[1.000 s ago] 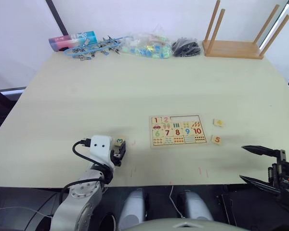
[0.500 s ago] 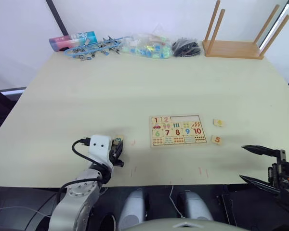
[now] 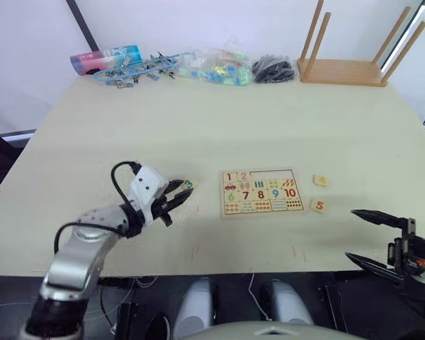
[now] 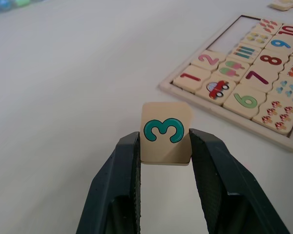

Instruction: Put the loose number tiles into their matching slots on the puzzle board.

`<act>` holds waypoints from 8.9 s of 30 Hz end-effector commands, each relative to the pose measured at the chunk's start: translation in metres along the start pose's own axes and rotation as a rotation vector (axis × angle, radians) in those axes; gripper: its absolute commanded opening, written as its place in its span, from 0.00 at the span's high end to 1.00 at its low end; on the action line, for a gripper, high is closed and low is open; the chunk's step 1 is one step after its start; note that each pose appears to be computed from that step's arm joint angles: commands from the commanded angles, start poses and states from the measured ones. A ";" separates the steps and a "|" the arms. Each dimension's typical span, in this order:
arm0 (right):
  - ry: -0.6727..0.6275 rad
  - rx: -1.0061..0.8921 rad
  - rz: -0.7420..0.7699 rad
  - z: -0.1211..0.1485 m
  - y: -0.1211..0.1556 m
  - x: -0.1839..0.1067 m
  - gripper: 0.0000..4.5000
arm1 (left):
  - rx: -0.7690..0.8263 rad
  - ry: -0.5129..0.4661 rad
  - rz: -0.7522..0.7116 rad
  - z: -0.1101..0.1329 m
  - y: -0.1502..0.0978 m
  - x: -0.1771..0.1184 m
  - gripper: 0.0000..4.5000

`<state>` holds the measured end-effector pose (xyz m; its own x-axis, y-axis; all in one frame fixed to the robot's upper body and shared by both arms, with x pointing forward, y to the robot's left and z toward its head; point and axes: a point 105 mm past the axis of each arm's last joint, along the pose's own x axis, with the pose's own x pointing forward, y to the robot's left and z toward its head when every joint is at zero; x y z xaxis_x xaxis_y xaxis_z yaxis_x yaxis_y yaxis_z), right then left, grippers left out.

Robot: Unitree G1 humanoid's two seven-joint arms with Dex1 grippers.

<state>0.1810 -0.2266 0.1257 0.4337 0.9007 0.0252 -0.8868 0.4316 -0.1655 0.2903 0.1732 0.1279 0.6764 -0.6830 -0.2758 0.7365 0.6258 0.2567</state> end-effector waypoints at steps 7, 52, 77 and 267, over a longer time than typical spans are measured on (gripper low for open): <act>-0.038 -0.051 -0.087 0.015 0.000 -0.001 0.00 | 0.136 -0.090 -0.293 0.046 0.000 0.028 0.77; -0.067 -0.093 -0.220 0.023 0.011 0.002 0.00 | 0.324 0.248 -0.512 0.084 -0.031 0.144 0.77; -0.058 -0.097 -0.257 0.020 0.014 -0.002 0.00 | 0.358 0.332 -0.509 0.076 -0.032 0.161 0.77; -0.046 -0.116 -0.290 0.013 0.016 -0.003 0.00 | 0.551 0.129 -0.669 0.060 -0.028 0.176 0.99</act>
<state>0.1635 -0.2212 0.1322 0.6604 0.7400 0.1275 -0.7027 0.6689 -0.2425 0.3861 0.0186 0.1112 0.1131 -0.7433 -0.6594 0.9119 -0.1859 0.3660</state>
